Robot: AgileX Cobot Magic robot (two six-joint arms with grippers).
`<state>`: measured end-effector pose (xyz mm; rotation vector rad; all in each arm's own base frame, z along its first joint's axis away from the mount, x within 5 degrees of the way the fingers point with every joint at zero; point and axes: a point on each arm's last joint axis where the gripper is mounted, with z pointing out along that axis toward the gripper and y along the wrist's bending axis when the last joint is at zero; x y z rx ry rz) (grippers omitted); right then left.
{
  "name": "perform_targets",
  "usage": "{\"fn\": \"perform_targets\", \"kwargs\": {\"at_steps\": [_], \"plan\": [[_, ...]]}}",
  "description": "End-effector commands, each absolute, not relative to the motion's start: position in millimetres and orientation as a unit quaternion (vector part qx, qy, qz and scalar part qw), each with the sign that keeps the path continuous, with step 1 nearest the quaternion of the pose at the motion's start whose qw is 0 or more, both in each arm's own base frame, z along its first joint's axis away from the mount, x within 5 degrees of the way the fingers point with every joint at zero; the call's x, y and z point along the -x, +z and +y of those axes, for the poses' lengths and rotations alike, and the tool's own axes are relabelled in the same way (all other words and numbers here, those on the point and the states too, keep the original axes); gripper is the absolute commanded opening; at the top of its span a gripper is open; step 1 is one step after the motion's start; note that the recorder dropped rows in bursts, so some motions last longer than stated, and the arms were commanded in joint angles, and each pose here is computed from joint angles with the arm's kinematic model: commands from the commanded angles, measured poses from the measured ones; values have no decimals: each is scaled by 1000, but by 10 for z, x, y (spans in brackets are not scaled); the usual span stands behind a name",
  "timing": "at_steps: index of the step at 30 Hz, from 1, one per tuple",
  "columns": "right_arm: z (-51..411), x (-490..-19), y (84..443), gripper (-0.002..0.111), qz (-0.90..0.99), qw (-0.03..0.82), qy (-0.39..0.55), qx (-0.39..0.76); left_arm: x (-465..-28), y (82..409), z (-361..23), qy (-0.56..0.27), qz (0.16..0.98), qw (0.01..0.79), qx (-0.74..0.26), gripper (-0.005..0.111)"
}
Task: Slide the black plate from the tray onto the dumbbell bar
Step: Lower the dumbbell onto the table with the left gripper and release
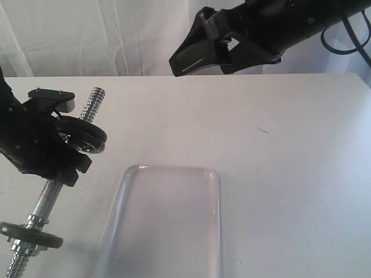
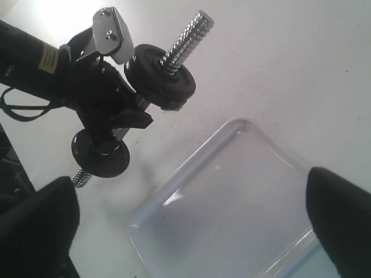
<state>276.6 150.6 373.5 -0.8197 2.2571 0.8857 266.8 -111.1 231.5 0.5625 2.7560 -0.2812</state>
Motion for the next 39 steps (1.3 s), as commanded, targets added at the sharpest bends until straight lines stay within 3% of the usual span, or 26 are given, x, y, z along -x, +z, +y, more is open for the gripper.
{"fn": "perform_targets", "kwargs": {"at_steps": [1,20,39], "plan": [[1491,-2727,3762,105,844,279,334,313,-2753,2530,-1146,-119,959,211,-147,0],[1476,-2721,3730,105,848,272,323,319,-2906,2040,-1205,-108,979,129,-117,0],[1461,-2722,3714,105,851,270,312,325,-2908,2007,-1207,-111,984,117,-82,0]]}}
